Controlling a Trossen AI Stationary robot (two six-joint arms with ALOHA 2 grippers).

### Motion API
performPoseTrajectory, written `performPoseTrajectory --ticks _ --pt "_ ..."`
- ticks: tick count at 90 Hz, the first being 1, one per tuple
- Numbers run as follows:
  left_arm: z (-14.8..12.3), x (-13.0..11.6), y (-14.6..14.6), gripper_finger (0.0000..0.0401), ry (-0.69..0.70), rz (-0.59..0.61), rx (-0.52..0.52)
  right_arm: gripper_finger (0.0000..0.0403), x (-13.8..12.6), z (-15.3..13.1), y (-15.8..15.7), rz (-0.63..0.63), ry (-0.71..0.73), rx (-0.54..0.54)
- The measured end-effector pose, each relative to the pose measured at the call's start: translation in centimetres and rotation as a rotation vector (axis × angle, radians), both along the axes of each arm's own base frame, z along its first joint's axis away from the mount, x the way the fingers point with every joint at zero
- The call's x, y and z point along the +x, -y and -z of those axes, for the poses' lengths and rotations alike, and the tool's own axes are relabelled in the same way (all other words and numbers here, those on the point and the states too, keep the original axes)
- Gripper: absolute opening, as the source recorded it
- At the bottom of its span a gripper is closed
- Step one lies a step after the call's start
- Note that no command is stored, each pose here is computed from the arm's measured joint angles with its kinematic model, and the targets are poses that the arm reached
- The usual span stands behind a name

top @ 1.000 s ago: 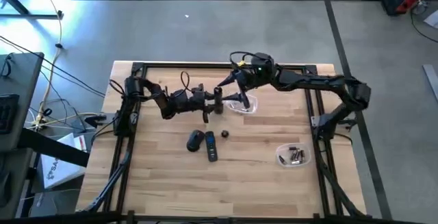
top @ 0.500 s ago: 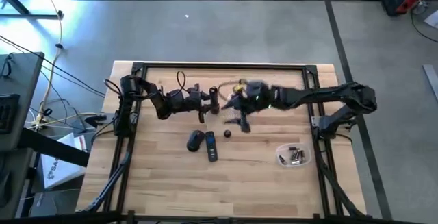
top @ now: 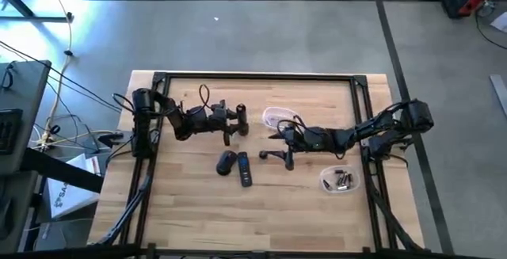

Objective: Insert battery
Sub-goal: Close the flashlight battery compartment

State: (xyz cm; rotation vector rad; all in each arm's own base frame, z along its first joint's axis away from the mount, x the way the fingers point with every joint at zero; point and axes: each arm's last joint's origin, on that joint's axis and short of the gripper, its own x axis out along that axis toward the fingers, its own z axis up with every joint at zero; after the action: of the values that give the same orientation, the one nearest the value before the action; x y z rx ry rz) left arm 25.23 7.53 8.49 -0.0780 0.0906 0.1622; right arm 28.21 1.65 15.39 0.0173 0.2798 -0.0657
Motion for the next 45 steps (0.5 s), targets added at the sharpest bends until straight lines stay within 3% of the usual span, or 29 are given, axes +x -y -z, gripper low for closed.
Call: performPoseTrajectory --ticks 11,30,45 --pt "-0.1 0.3 0.0 0.0137 0.011 0.023 -0.013 0.024 0.0 0.7 0.3 -0.036 0.015 -0.032" --pt "-0.2 0.9 0.8 0.0137 0.023 0.084 -0.037 0.024 1.1 4.5 1.6 -0.167 0.054 0.013" --pt "-0.2 1.1 1.6 0.0137 0.025 0.11 -0.048 0.024 1.3 7.6 2.0 -0.2 0.06 0.023"
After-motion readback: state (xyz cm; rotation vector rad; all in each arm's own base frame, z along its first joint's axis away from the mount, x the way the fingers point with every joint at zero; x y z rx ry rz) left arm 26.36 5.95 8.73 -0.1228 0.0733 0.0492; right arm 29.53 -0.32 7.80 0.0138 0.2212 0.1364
